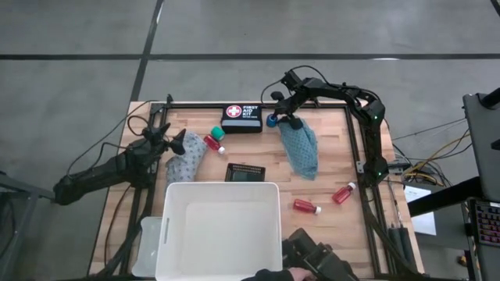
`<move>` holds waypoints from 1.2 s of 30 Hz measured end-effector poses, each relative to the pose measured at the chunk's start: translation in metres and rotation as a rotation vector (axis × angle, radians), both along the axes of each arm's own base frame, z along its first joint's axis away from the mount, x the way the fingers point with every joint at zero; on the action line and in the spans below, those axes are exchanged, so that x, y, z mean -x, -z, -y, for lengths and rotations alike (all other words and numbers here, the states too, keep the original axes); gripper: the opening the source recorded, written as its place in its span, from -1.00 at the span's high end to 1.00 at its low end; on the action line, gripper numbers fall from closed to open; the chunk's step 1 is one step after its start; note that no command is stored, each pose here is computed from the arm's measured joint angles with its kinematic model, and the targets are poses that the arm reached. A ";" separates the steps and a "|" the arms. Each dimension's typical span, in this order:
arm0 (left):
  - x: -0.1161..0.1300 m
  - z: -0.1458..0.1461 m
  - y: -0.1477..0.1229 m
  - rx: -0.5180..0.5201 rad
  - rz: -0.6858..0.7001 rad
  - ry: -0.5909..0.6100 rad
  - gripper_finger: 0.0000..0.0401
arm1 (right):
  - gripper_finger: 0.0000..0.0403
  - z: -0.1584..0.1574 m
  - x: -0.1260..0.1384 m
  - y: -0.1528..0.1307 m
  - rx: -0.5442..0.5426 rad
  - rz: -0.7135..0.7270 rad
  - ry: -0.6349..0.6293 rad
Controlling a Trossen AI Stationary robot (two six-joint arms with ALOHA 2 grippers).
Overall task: Pick & Place Medicine items
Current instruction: Put the blue bandage into the black bin
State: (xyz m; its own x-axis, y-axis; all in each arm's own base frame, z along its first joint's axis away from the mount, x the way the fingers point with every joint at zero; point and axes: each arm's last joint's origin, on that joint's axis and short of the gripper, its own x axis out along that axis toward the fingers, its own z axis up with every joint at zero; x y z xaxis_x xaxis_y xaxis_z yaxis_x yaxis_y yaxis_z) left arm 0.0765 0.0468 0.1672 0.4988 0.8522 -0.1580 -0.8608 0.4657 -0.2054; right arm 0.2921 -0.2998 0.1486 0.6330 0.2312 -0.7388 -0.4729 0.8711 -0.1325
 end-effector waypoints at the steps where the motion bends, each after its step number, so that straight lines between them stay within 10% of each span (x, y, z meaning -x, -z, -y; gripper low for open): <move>1: 0.000 0.000 0.000 0.000 0.000 0.000 -0.96 | 0.44 0.000 0.000 0.000 0.003 0.000 0.000; 14: 0.000 0.000 0.000 0.000 0.000 0.000 -0.96 | 0.91 0.000 -0.001 0.000 0.015 -0.012 0.005; 36: 0.000 0.000 0.000 0.000 0.000 0.000 -0.96 | 0.93 -0.012 0.011 -0.060 -0.024 0.125 0.012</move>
